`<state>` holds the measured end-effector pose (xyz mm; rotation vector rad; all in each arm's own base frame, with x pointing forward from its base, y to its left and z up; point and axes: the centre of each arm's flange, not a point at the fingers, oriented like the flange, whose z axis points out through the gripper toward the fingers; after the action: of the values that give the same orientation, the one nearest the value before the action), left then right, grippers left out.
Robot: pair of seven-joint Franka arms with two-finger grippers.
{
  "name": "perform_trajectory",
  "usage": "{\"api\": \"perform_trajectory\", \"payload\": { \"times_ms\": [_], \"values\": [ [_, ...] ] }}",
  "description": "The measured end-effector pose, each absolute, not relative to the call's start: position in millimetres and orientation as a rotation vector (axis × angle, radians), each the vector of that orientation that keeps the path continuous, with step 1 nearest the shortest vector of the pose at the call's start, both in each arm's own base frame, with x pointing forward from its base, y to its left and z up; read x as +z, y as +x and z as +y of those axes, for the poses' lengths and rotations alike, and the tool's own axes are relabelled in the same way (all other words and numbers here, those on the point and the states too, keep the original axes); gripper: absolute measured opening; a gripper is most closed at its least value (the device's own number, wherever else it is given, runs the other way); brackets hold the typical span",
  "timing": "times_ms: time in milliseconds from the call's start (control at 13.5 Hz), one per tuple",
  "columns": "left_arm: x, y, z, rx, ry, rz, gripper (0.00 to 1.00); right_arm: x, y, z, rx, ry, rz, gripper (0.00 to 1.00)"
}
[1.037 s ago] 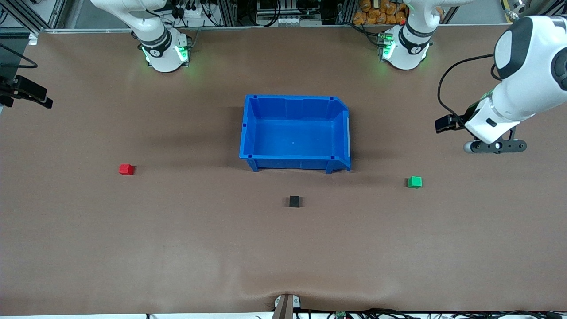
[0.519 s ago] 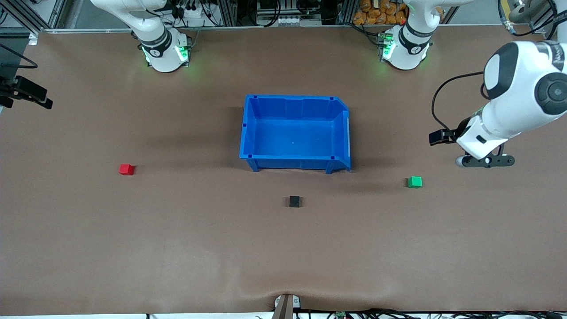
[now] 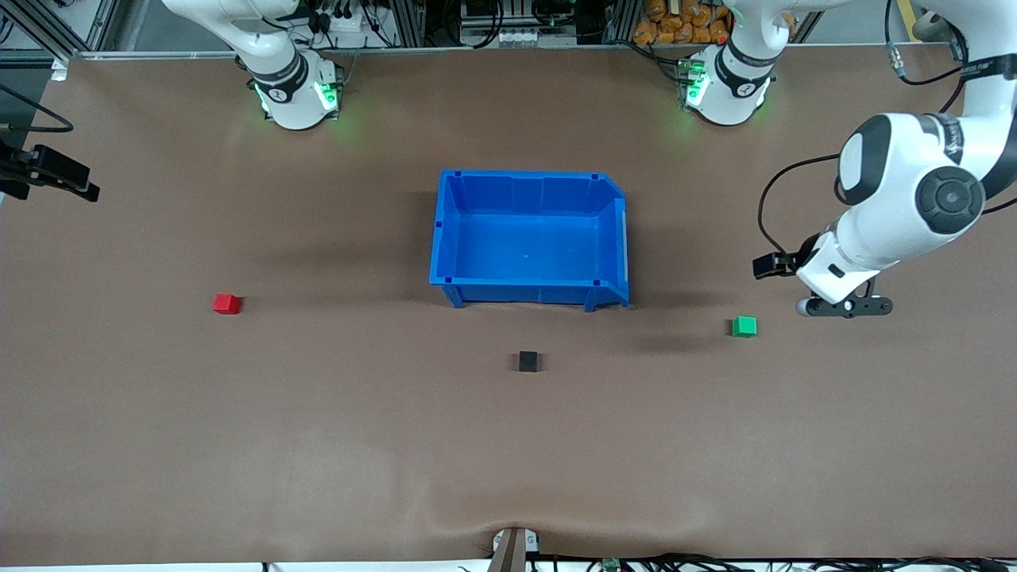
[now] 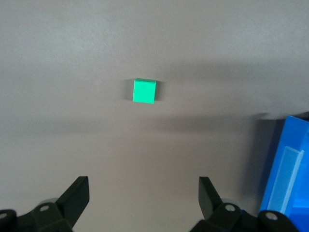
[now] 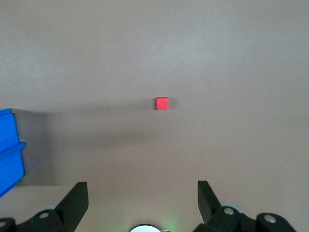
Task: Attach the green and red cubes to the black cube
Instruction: 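Move the open left gripper down over the green cube, then close the left gripper on the green cube and lift it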
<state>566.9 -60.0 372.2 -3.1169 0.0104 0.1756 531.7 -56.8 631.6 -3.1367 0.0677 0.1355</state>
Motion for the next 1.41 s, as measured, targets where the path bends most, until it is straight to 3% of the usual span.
{"api": "perform_trajectory", "payload": {
  "times_ms": [815, 1407],
  "values": [
    [266, 588, -40, 0.164, -3.114, 0.002, 1.00, 622, 538, -60, 0.153, -3.136, 0.078, 1.00],
    [246, 604, -39, 0.155, -3.104, 0.026, 0.97, 604, 547, -60, 0.206, -3.134, 0.078, 1.00]
  ]
}}
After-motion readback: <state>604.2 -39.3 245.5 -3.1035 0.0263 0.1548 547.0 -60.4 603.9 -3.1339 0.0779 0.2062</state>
